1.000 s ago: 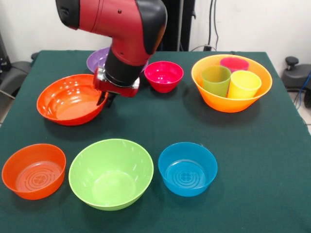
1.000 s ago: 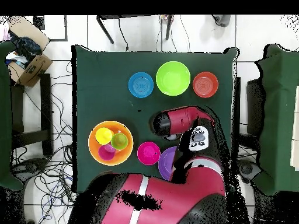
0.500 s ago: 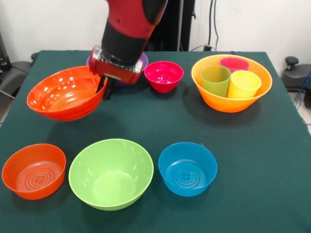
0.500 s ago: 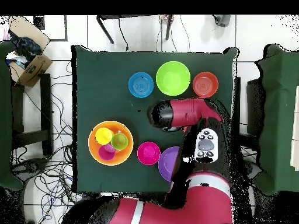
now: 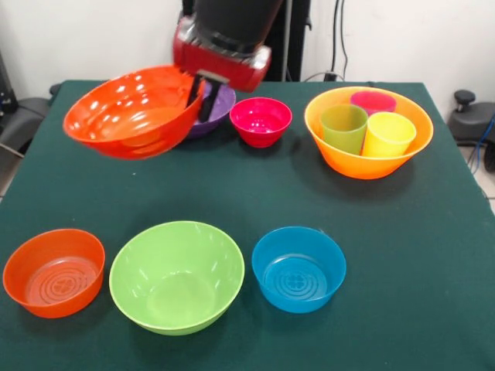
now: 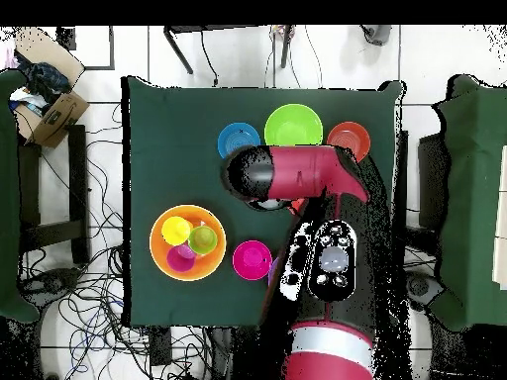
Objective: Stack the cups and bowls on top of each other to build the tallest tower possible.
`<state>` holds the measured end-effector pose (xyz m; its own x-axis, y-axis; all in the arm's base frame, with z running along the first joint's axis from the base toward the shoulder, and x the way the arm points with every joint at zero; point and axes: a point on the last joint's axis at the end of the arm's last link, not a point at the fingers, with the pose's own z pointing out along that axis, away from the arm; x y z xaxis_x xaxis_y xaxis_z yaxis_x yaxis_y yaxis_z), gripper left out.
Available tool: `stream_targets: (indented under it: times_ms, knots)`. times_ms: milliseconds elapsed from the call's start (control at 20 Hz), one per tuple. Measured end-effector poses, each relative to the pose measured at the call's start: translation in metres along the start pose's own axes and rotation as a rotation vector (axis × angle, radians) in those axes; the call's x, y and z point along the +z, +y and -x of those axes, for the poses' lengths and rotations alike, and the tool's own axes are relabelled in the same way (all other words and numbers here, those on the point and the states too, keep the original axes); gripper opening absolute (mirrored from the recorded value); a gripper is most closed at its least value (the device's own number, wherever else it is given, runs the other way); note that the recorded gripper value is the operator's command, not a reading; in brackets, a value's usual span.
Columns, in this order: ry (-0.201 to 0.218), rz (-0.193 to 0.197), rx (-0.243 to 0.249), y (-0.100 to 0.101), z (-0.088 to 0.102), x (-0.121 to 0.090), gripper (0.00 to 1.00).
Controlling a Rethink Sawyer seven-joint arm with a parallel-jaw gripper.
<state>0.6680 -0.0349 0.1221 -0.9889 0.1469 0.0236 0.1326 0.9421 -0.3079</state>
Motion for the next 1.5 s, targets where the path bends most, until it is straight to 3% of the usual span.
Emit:
stream_targets:
  times_ms: [150,350,550,850,1000,1050,1500]
  knots:
    - [0.004,0.007,-0.004,0.013,0.001,-0.018,0.0]
    - [-0.023,0.032,-0.015,0.052,-0.001,-0.048,0.0]
    - [-0.035,0.046,-0.011,0.079,-0.005,-0.062,0.0]
    - [-0.051,0.073,0.034,0.147,-0.025,-0.088,0.0]
    - [-0.047,0.078,0.05,0.163,-0.032,-0.09,0.0]
    - [-0.04,0.084,0.071,0.179,-0.038,-0.09,0.0]
    - [0.012,0.08,0.151,0.218,-0.06,-0.071,0.0]
